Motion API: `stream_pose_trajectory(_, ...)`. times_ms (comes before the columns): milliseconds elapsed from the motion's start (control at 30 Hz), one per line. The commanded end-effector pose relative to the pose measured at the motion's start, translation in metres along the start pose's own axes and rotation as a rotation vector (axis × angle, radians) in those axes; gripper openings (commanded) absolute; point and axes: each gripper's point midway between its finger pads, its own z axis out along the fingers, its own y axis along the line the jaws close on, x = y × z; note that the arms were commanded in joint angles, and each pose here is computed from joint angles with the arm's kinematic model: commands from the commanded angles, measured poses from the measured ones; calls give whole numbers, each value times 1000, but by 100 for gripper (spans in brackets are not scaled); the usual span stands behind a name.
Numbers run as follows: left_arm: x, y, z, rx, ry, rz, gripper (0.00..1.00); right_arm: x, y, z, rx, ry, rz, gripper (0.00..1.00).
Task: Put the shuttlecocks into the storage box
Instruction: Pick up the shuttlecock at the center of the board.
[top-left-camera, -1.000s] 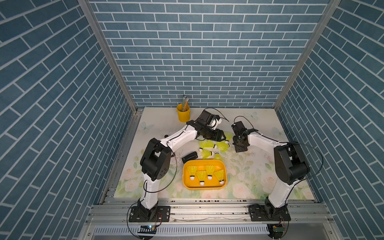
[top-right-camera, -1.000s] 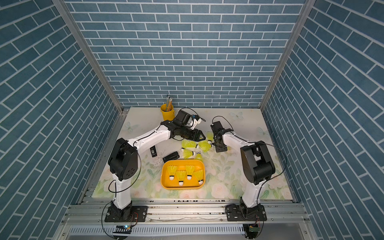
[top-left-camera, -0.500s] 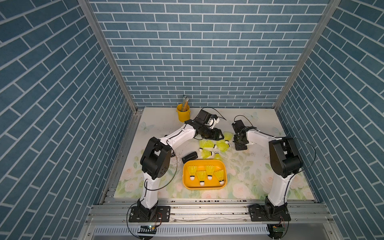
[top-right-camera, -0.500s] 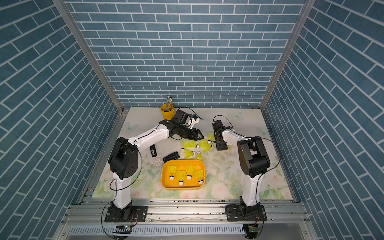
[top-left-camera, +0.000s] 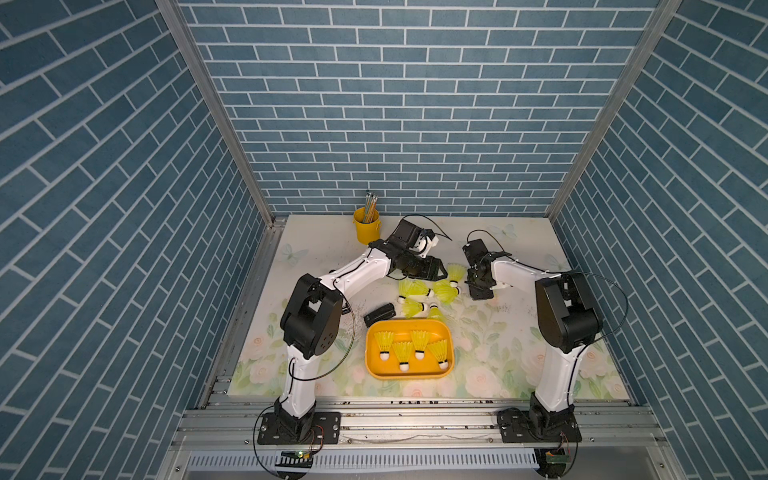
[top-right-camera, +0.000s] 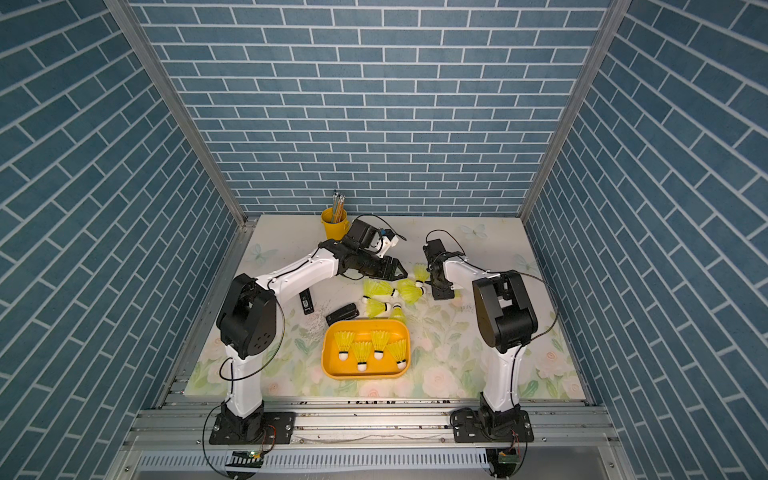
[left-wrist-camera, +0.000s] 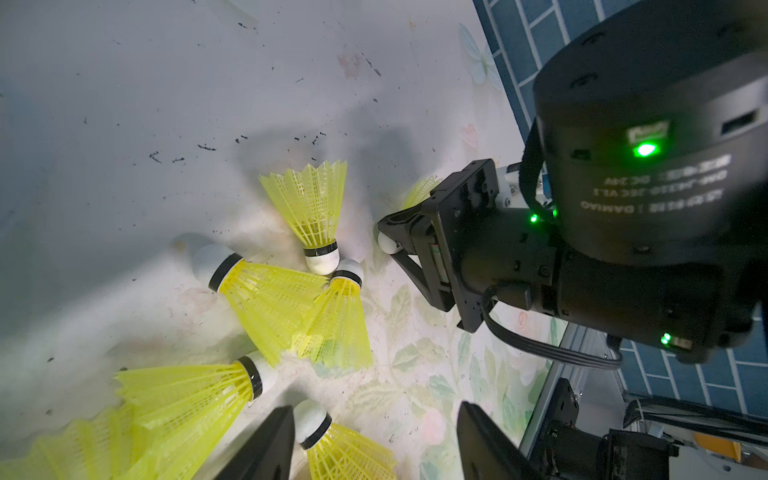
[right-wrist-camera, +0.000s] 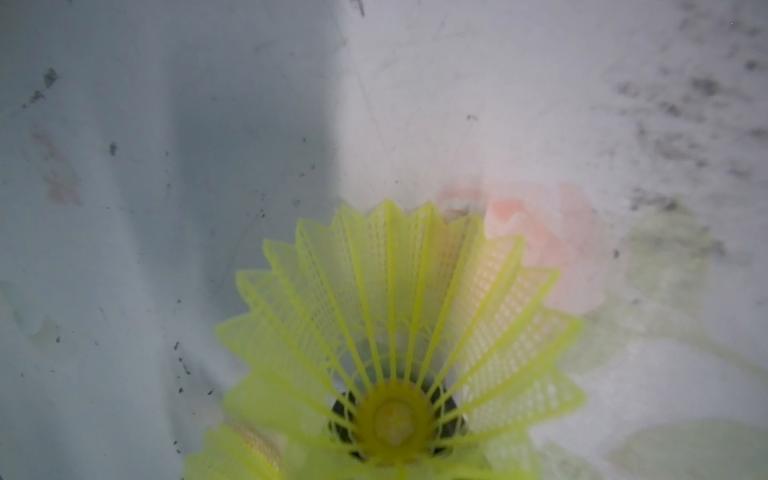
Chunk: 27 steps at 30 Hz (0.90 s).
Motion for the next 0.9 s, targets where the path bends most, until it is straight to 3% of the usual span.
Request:
stream_pose_trajectory(0,-3,5,-1,8,-10,-10,68,-9,-7,3,29,-47,-44,15)
stream_pose_trajectory(100,-5,7,-1,8,-15,-14,68,-11,-4,-3,-1,-62,-78,10)
stream_pose_trajectory(467,-7,6,-13,-24,-57,-35,67,-14,14,-55,-138,-143,-297,9)
stream_pose_trajectory(700,4,3,-45,-74,-125,-71,67,7,23,-118,-333,-171,-631,9)
stream_pose_trajectory(867,21,-1,-72,-96,-170,-101,67,45,-3,-149,-454,-96,-881,9)
